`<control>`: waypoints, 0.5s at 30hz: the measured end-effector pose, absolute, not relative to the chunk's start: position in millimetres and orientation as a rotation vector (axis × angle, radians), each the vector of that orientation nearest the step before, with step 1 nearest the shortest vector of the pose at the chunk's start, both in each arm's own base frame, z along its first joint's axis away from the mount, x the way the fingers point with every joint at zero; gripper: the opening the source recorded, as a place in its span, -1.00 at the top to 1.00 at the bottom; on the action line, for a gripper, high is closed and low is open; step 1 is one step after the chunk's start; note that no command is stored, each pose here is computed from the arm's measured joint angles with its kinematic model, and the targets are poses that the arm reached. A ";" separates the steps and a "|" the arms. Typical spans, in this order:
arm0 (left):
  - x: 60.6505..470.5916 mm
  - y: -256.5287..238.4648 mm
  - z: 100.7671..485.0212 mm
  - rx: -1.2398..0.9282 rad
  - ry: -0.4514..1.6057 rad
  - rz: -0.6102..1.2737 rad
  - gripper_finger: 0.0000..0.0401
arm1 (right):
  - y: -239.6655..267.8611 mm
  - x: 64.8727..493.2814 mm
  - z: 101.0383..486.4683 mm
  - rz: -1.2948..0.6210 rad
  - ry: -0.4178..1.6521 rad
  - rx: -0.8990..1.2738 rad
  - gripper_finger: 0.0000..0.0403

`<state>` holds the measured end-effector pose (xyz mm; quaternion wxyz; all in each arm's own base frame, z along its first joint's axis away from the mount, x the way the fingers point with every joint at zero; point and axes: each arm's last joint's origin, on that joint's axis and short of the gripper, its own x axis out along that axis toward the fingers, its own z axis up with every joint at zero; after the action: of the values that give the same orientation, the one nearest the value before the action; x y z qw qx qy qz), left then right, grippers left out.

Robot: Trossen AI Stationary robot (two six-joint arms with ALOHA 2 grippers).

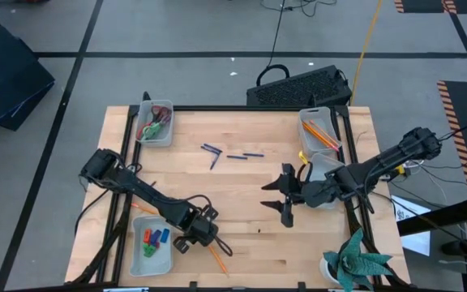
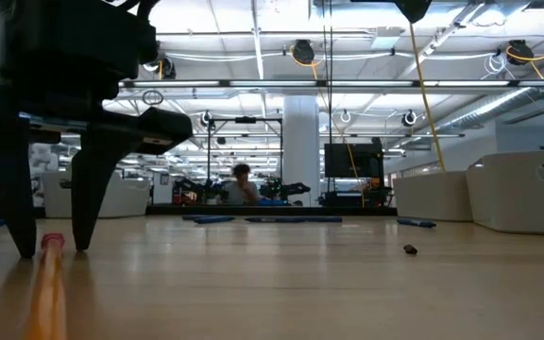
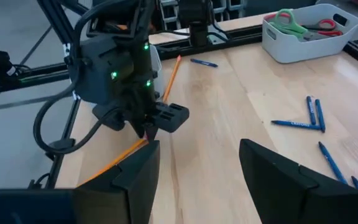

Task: Sort crayons/erasers/pens/pencils in bins
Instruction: Put the orange pencil into the top right gray bin

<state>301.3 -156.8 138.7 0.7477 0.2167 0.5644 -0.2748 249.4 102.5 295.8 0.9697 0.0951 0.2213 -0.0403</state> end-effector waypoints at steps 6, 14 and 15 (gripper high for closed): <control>302.5 -157.7 129.6 0.481 1.259 -0.621 0.45 | 102.5 249.4 295.8 -0.082 0.447 0.192 -0.05; 302.9 -158.0 128.1 0.463 1.261 -0.613 0.84 | 102.5 249.4 295.7 -0.080 0.448 0.188 -0.05; 302.8 -158.0 127.9 0.463 1.263 -0.605 0.87 | 102.5 249.4 295.7 -0.079 0.448 0.187 -0.05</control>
<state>302.8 -158.0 127.9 0.7402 0.2110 0.5757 -0.2760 249.4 102.5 295.7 0.9699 0.0924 0.2219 -0.0391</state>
